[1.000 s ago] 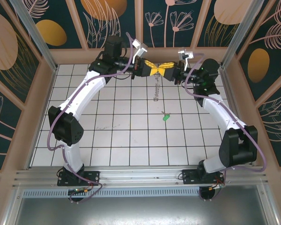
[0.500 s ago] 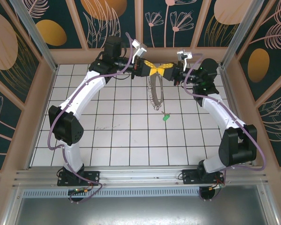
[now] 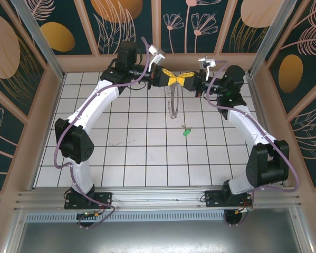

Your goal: Put the keys on the keyring

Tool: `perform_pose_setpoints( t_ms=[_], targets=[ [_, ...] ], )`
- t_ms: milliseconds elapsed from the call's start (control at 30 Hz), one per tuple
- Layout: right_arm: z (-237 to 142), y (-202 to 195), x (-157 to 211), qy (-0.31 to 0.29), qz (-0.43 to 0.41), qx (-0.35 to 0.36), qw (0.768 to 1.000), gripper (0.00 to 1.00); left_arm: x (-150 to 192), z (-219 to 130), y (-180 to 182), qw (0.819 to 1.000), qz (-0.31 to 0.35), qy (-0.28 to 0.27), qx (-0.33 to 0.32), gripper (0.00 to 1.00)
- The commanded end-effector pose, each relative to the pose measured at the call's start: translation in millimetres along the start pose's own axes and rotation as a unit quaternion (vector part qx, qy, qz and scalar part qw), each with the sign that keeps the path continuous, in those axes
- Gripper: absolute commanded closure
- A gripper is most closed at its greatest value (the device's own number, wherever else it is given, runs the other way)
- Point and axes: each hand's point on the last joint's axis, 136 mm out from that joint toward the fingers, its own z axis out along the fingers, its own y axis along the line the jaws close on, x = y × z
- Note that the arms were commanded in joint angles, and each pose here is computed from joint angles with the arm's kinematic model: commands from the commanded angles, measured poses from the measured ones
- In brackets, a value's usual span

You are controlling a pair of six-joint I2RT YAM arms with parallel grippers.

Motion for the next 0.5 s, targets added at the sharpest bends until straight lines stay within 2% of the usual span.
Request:
perform_pose_setpoints(
  t_ms=[0,267,467],
  targets=[
    [2,16,0,0.011,-0.014,-0.026,1.0,1.0,-14,0,-10,0.999,0.034,-0.015,0.016,1.0],
    [-1,16,-6,-0.013,-0.02,-0.012,1.0,1.0,-17,0,-9,0.999,0.032,-0.02,0.01,1.0],
    [-11,14,-24,-0.074,-0.022,0.012,0.997,1.0,-24,-2,-6,0.999,0.035,-0.038,-0.01,0.66]
  ],
)
